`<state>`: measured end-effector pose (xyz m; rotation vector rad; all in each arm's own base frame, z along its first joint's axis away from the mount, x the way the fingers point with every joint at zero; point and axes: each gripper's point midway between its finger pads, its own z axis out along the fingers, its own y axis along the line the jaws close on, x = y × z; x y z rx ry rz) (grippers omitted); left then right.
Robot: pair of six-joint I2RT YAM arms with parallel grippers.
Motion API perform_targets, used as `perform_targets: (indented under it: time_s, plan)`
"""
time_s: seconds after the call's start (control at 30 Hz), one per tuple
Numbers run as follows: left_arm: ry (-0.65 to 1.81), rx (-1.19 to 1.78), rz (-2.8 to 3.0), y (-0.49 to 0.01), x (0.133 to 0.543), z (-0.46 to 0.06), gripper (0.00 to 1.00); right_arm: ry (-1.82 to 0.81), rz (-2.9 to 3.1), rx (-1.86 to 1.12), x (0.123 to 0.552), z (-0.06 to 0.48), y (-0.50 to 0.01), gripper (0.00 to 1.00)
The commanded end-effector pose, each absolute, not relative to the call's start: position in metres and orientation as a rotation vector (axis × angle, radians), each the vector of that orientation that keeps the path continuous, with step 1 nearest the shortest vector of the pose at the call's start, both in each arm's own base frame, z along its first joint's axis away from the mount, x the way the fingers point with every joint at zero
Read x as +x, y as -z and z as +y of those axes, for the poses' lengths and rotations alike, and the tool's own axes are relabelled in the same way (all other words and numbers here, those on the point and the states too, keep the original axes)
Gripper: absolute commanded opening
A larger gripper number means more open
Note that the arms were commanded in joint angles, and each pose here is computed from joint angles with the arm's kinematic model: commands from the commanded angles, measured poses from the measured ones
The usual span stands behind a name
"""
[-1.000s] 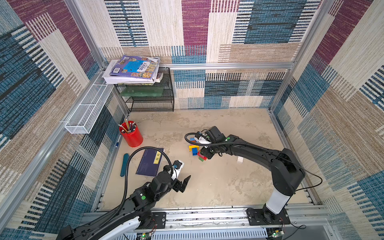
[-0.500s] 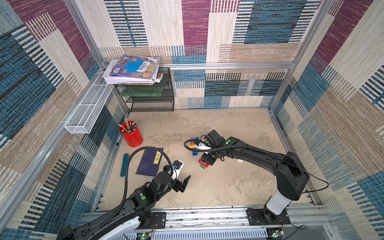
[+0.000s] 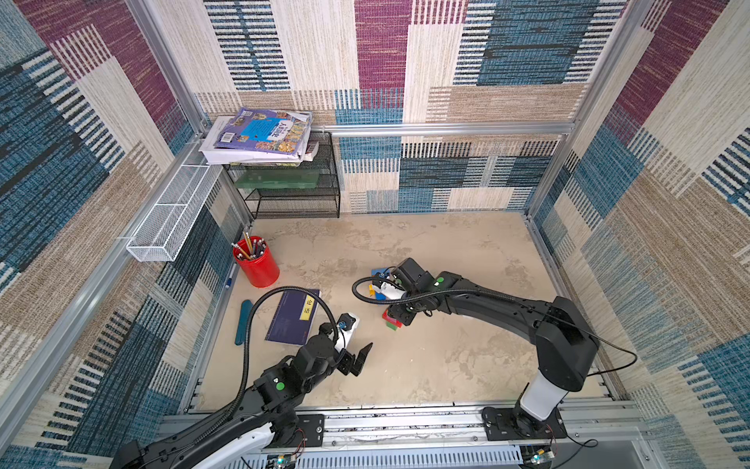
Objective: Assemble the letter f with lego
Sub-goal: Assemble the lego brick with the lego brick.
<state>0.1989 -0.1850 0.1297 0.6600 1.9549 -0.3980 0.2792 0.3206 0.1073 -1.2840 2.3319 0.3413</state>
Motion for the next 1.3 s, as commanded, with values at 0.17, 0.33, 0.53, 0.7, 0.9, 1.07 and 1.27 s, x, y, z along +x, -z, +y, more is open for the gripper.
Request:
perform_targets:
  time_s: [0.17, 0.33, 0.53, 0.7, 0.9, 1.07, 1.27]
  plan:
    - [0.397, 0.642, 1.938, -0.135, 0.202, -0.185, 0.99, -0.295, 2.336, -1.27, 0.287, 0.317, -0.105, 0.36]
    - [0.402, 0.648, 1.94, -0.135, 0.201, -0.186, 0.99, -0.313, 2.316, -1.229, 0.293, 0.32, -0.115, 0.44]
    - [0.402, 0.646, 1.941, -0.135, 0.201, -0.186, 0.99, -0.347, 2.28, -1.207, 0.296, 0.326, -0.131, 0.48]
    - [0.402, 0.65, 1.943, -0.134, 0.201, -0.186, 0.99, -0.364, 2.272, -1.191, 0.296, 0.327, -0.137, 0.5]
    - [0.414, 0.664, 1.943, -0.134, 0.199, -0.188, 0.99, -0.371, 2.261, -1.114, 0.301, 0.32, -0.153, 0.51]
    - [0.45, 0.71, 1.947, -0.135, 0.193, -0.193, 0.99, -0.322, 2.304, -0.91, 0.318, 0.291, -0.163, 0.53]
    - [0.464, 0.725, 1.939, -0.135, 0.191, -0.196, 0.99, -0.222, 2.454, -0.473, 0.343, 0.221, -0.145, 0.56]
